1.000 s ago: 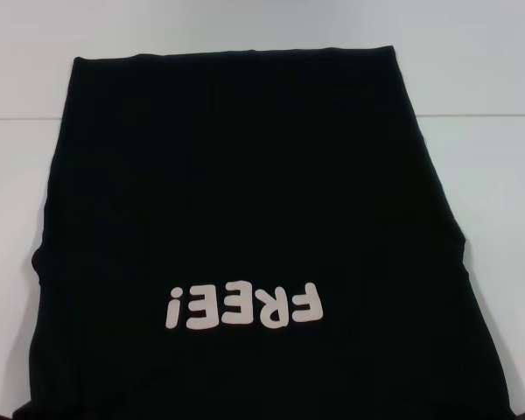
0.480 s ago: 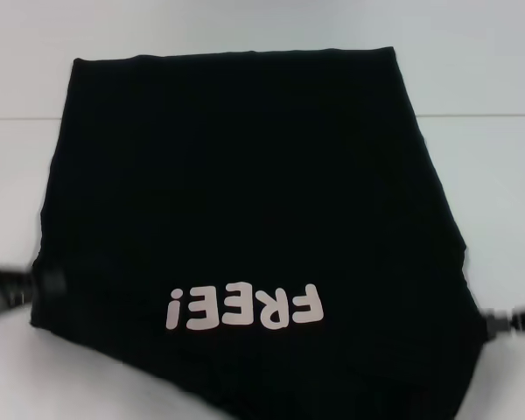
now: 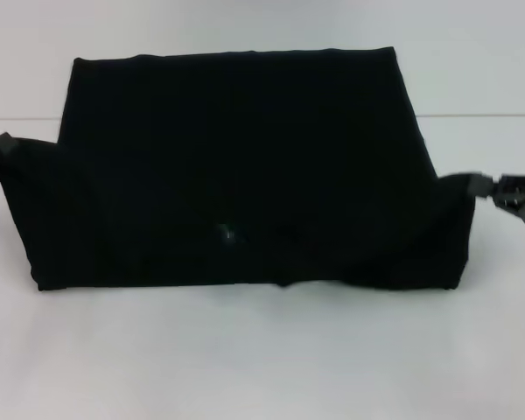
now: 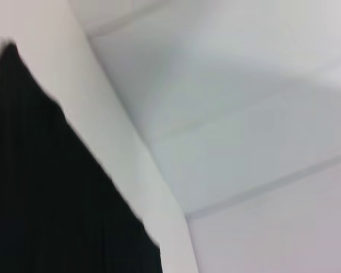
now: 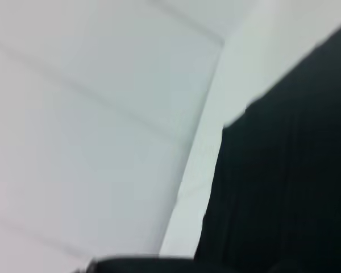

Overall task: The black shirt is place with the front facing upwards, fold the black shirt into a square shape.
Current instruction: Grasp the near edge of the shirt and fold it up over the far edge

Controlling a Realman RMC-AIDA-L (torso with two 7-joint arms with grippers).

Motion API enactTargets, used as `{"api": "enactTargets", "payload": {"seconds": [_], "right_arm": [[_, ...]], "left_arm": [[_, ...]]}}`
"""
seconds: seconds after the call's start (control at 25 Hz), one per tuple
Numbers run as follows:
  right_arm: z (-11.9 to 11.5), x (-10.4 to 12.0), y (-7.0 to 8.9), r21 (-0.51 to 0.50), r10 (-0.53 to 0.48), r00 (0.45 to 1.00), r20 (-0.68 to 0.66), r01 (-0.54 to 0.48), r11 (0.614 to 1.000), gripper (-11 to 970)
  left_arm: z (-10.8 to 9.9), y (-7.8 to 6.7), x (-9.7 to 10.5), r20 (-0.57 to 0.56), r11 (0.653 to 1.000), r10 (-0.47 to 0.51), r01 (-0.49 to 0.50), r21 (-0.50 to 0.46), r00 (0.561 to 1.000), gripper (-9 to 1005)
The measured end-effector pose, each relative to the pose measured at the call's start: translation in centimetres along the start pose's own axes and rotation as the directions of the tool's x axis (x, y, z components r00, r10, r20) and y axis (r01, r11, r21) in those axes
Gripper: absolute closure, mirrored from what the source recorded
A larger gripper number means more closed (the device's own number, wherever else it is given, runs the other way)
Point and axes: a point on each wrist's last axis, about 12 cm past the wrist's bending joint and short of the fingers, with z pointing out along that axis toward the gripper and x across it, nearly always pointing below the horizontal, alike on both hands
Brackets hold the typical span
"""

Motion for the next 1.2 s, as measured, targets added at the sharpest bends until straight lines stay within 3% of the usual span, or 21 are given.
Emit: {"api": "enactTargets", "payload": {"seconds": [0.28, 0.48, 0.76, 1.2], "right_arm": [[1.9, 0.4, -1.6, 0.072, -0.032, 0.976, 0.214, 0.017, 0.997, 917], [3.9, 0.1, -1.9, 0.12, -0.084, 0.945, 0.316, 0.048, 0.992, 909], [6.6, -1.3, -1.5, 0.192, -0.187, 0.916, 0.355, 0.125, 0.973, 897], [8.3, -2.5, -1.3, 0.251, -0.264, 0.875, 0.406, 0.171, 0.953, 878]], "left_arm": [[2.3, 1.4, 0.8, 0.103, 0.998, 0.041, -0.035, -0.053, 0.994, 976], [4.4, 1.5, 0.9, 0.147, 0.991, 0.107, -0.093, -0.095, 0.983, 975], [6.0, 1.3, 0.3, 0.161, 0.977, 0.181, -0.158, -0.144, 0.97, 975], [7.1, 1.2, -0.3, 0.184, 0.961, 0.236, -0.201, -0.191, 0.954, 969]]}}
